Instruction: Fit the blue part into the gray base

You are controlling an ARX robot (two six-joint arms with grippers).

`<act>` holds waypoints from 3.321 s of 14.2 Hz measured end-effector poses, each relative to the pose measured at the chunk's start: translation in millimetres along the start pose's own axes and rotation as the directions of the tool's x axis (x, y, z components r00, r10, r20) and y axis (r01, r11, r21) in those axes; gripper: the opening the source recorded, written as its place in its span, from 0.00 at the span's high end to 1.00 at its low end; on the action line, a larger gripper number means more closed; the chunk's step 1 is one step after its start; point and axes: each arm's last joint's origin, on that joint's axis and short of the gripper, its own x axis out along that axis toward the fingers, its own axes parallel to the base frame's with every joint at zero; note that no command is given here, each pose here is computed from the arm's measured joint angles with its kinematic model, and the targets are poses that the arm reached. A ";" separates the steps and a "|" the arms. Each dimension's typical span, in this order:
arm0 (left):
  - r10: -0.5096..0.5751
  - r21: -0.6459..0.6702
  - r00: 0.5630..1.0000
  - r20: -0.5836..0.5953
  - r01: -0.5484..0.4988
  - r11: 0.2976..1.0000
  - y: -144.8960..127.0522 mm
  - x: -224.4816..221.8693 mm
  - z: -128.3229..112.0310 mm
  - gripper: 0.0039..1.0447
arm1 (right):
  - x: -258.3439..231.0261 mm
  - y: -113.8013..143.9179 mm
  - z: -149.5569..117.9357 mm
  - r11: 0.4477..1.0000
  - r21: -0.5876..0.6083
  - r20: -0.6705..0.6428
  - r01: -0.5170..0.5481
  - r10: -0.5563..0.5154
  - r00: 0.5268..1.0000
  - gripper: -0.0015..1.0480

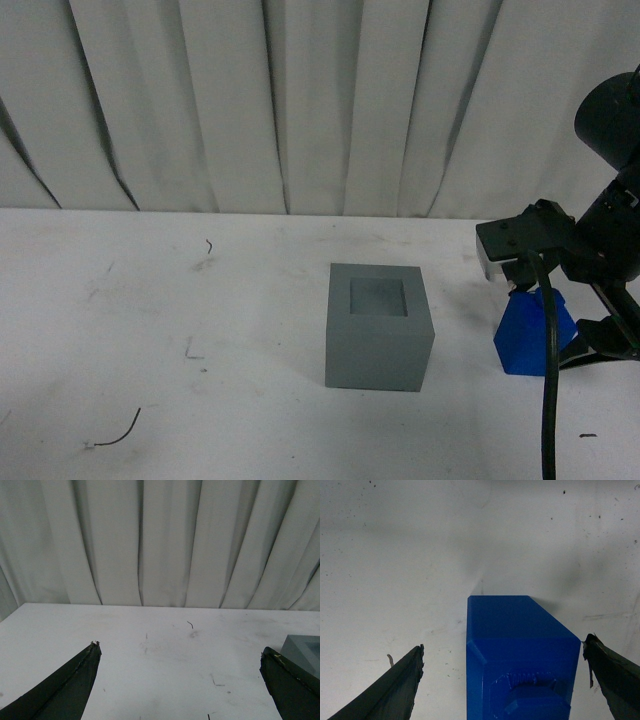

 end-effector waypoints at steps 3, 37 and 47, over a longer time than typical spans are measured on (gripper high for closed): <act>0.000 0.000 1.000 0.000 0.000 1.000 0.0 0.0 0.0 0.06 | -1.0 -0.8 0.0 1.000 0.002 0.001 0.003 -0.003 1.000 0.24; 0.000 0.000 1.000 0.000 0.000 1.000 0.0 0.0 0.0 0.06 | -48.6 -2.9 149.6 0.994 -0.092 0.129 -0.059 0.071 0.989 0.55; 0.000 0.000 1.000 0.000 0.000 1.000 0.0 0.0 0.0 0.06 | -41.3 -14.4 156.7 0.996 -0.079 0.096 -0.041 0.048 0.994 0.55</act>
